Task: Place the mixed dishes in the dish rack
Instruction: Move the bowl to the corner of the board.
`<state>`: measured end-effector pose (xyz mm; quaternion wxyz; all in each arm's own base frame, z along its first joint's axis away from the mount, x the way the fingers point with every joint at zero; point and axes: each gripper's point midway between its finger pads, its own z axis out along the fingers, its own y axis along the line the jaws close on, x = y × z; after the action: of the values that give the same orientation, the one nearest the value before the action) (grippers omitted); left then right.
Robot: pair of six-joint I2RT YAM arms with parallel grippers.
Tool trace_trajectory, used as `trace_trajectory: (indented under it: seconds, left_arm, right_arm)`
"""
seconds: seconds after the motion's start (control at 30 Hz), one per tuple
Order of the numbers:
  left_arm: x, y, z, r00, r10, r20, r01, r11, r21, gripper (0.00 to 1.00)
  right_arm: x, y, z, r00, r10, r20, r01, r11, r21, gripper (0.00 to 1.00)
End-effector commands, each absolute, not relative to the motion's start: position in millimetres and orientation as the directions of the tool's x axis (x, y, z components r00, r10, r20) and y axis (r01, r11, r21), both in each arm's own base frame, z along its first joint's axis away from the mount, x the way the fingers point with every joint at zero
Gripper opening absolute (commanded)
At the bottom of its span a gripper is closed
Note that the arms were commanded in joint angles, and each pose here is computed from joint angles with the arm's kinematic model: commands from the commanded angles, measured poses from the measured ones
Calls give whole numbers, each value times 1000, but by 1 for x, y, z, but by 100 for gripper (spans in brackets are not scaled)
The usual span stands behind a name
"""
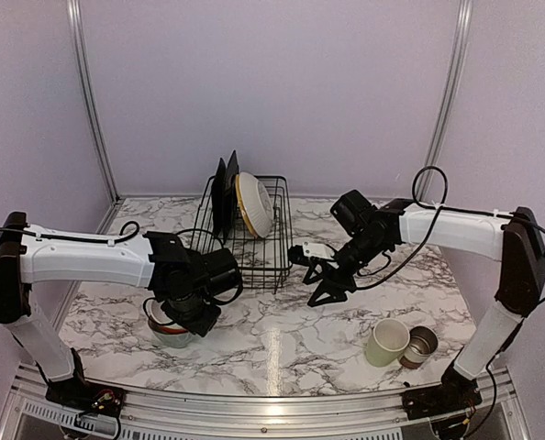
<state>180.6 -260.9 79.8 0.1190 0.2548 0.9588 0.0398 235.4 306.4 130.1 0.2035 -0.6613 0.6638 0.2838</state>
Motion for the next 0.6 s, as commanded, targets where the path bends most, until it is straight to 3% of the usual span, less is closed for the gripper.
trace_trajectory:
  seconds: [0.0, 0.2, 0.33, 0.57]
  left_arm:
    - [183, -266, 86, -835, 494, -244, 484, 869, 102, 0]
    - [172, -286, 88, -842, 480, -244, 498, 867, -14, 0]
    - [165, -304, 109, -836, 477, -270, 515, 852, -92, 7]
    - [158, -297, 119, -851, 475, -223, 503, 859, -91, 11]
  right_arm:
    - [246, 308, 133, -51, -768, -638, -995, -13, 95, 67]
    - [248, 310, 130, -55, -772, -633, -994, -19, 110, 67]
    - [247, 311, 129, -54, -772, -633, -993, -23, 112, 67]
    - [245, 308, 126, -47, -775, -630, -994, -28, 108, 67]
